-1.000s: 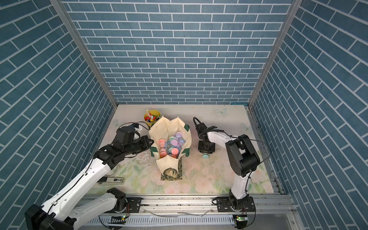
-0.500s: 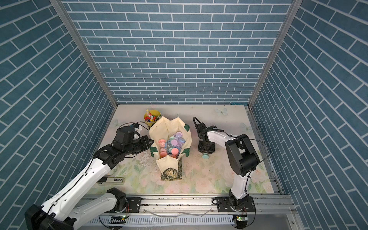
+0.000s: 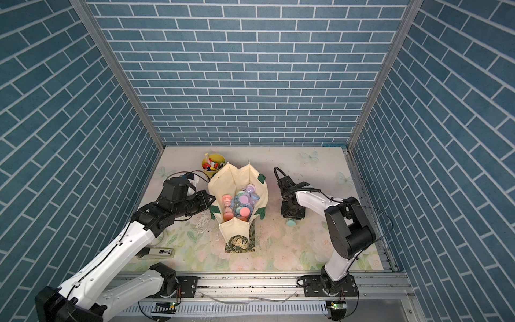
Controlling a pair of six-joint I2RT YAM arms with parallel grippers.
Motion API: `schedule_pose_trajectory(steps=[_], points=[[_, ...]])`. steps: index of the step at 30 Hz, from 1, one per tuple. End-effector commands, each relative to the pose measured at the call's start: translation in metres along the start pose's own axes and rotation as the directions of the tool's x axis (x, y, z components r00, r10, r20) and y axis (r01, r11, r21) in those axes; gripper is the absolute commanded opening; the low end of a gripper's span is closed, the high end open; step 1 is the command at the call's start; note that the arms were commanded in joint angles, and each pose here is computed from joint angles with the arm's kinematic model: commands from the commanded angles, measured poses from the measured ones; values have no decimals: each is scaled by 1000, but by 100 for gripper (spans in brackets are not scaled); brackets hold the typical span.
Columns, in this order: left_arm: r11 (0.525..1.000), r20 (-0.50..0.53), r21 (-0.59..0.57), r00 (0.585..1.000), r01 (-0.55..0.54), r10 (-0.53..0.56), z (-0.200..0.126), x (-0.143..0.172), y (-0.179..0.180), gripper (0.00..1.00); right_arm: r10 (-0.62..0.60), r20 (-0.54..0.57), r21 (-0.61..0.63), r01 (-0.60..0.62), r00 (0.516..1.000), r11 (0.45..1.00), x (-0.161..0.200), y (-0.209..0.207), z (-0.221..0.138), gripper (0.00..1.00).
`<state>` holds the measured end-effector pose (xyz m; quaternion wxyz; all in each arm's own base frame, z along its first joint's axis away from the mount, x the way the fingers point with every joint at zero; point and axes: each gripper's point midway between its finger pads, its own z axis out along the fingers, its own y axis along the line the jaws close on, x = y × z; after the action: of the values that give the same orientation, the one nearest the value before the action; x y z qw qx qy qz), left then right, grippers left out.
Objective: Put the hourglass into the canvas bag
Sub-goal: Pick up the hourglass from the center of the board, then place the hourglass in the canvas bag.
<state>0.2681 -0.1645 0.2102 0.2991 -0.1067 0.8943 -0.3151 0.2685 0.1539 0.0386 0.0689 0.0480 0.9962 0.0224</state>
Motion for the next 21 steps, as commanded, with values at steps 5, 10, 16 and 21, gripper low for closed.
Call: schedule_pose_trajectory(steps=[5,10,16,21], points=[[1000,-16,-16,1000,-4,3,3,6,6,11,69,159,-86,-56,985,995,-21,6,-54,0],[1000,-12,-11,1000,-5,5,2,5,5,11,73,227,-128,-45,971,991,-33,11,-94,0],[1000,-8,-7,1000,-2,2,0,4,3,11,26,313,-186,35,949,982,-38,37,-143,0],[1000,-6,-8,1000,-2,2,-2,3,2,12,-66,420,-194,160,905,968,-36,73,-190,0]])
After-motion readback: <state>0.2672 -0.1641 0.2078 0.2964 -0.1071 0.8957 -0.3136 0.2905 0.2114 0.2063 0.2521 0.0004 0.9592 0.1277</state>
